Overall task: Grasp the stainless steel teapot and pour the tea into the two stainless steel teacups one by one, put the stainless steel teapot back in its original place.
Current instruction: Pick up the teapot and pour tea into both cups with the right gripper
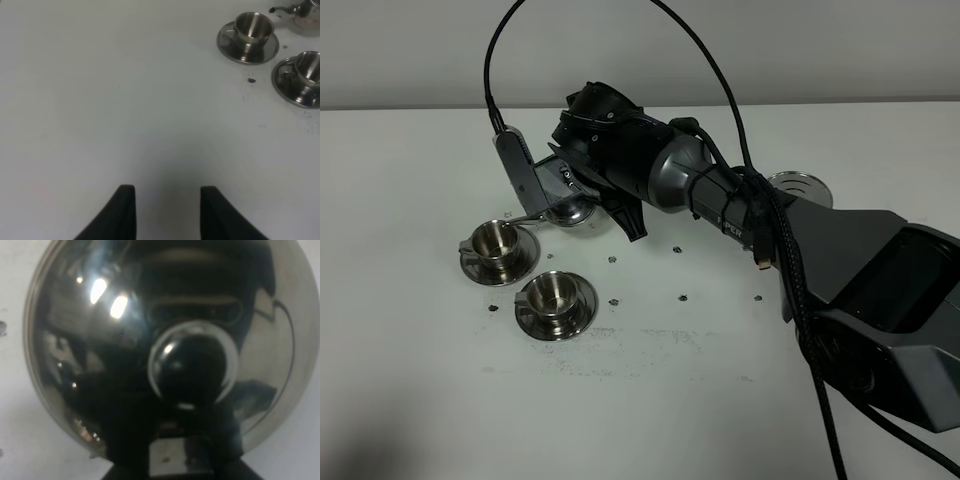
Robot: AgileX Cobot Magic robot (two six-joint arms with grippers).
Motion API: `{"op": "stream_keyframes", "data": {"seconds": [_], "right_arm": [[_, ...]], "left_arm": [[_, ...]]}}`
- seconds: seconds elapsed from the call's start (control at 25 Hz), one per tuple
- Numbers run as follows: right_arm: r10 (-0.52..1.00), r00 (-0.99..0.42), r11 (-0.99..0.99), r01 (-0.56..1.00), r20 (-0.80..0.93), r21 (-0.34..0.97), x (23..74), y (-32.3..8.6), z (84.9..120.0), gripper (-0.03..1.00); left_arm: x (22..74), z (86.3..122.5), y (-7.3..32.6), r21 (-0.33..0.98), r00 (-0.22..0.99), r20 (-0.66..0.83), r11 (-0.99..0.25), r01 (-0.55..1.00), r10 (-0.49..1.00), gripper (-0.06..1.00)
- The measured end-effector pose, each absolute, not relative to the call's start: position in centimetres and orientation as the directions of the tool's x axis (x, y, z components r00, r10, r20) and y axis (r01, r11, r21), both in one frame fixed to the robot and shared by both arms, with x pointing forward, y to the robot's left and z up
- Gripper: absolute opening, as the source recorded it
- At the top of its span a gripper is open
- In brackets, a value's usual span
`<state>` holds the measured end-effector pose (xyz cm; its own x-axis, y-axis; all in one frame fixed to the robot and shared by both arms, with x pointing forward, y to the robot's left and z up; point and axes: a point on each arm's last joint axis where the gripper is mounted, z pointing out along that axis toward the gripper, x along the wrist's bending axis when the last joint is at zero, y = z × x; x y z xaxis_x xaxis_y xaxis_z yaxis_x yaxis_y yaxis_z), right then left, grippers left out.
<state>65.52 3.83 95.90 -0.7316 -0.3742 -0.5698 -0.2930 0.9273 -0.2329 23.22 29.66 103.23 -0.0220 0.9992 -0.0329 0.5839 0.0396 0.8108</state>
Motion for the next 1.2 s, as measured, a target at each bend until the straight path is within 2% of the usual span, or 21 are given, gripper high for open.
{"op": "stream_keyframes", "data": {"seconds": [1.2], "right_arm": [[-0.471,-0.634,0.882,-0.331,-0.613,-0.336,64.9,5.2,96.5,0.18]], "left_arm": [[23.2,103.2,29.7,0.811,-0.023,-0.034,0.041,0.584,0.999,0.36]]}}
